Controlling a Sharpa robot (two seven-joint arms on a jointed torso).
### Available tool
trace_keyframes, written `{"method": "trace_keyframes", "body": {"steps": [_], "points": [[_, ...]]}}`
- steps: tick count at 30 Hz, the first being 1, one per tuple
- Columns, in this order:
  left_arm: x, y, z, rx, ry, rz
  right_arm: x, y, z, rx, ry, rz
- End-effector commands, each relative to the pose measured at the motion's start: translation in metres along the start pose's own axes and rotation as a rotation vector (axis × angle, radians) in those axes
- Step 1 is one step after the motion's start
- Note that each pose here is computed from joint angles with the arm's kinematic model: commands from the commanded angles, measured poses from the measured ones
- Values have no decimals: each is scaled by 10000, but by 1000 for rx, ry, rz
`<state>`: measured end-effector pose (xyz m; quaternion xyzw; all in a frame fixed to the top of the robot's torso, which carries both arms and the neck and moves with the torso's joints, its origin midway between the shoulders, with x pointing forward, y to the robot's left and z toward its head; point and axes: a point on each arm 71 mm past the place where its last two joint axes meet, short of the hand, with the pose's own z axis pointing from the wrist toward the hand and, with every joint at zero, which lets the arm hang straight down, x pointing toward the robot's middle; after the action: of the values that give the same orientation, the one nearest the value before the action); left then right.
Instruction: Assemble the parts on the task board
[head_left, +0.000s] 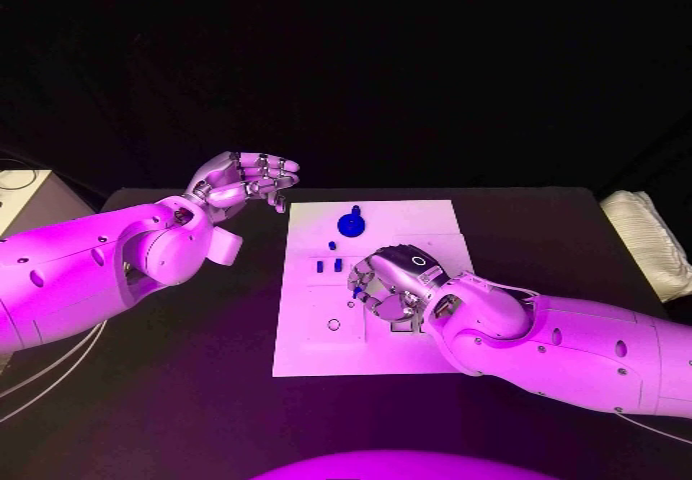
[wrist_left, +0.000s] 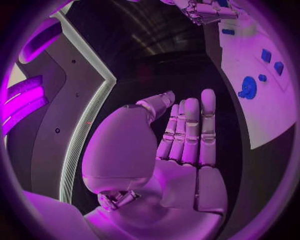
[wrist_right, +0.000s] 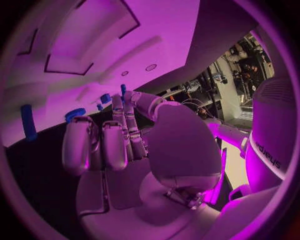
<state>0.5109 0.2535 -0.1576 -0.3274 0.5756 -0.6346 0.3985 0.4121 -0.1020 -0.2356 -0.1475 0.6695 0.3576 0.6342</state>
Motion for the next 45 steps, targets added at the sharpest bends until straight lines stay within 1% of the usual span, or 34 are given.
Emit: {"method": "trace_keyframes", "body": {"steps": [1, 7, 19, 35, 45], "points": [[29, -7, 8, 4, 17, -9, 61, 30, 8, 2, 44, -33], [37, -5, 11, 3, 21, -11, 98, 73, 15, -3, 47, -33], [35, -3, 7, -1, 25, -12, 135, 89, 23, -2, 56, -43], [37, 1, 6, -6, 31, -15, 131, 99, 35, 3, 21, -68], [42, 3, 8, -8, 36, -17, 146, 103, 51, 3, 24, -74]]}}
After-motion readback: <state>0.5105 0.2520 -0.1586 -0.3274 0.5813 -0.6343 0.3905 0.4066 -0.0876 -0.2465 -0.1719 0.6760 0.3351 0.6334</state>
